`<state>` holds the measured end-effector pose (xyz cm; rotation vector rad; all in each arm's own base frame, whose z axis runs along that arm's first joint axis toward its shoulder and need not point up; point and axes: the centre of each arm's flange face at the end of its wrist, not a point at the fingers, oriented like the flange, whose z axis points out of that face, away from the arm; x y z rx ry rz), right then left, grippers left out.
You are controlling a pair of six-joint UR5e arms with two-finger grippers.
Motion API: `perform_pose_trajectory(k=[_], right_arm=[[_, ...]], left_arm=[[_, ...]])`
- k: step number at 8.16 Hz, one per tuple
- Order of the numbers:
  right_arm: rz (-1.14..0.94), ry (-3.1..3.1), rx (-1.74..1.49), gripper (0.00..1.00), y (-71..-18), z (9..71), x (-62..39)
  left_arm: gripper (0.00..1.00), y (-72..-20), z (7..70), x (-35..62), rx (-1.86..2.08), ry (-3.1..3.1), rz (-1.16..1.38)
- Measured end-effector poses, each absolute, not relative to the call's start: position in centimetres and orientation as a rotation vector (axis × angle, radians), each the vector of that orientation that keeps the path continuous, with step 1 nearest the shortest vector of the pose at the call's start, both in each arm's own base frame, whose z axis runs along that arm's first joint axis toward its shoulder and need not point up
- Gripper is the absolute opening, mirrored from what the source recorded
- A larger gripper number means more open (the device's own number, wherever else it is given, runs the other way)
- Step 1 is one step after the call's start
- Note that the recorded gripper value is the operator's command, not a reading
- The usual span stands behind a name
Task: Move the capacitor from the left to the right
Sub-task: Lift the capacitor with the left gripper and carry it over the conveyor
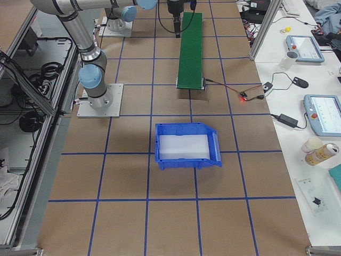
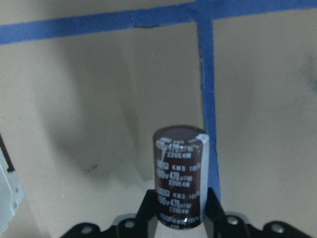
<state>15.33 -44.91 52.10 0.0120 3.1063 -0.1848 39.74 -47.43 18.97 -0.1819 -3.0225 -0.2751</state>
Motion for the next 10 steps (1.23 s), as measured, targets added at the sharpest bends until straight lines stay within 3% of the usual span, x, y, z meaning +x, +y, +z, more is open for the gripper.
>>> perform_pose_trajectory(k=[5,10], right_arm=[[-0.15,3.108,0.001,1.0,-45.8,51.0,15.4],[-0.005,3.134,0.021,1.0,-50.1,45.3,15.2]], left_arm=[[0.0,-54.1,32.8,25.1,-0.368,-3.192,-0.046],[0.0,-59.8,33.2,9.0,-0.28,-3.157,0.142]])
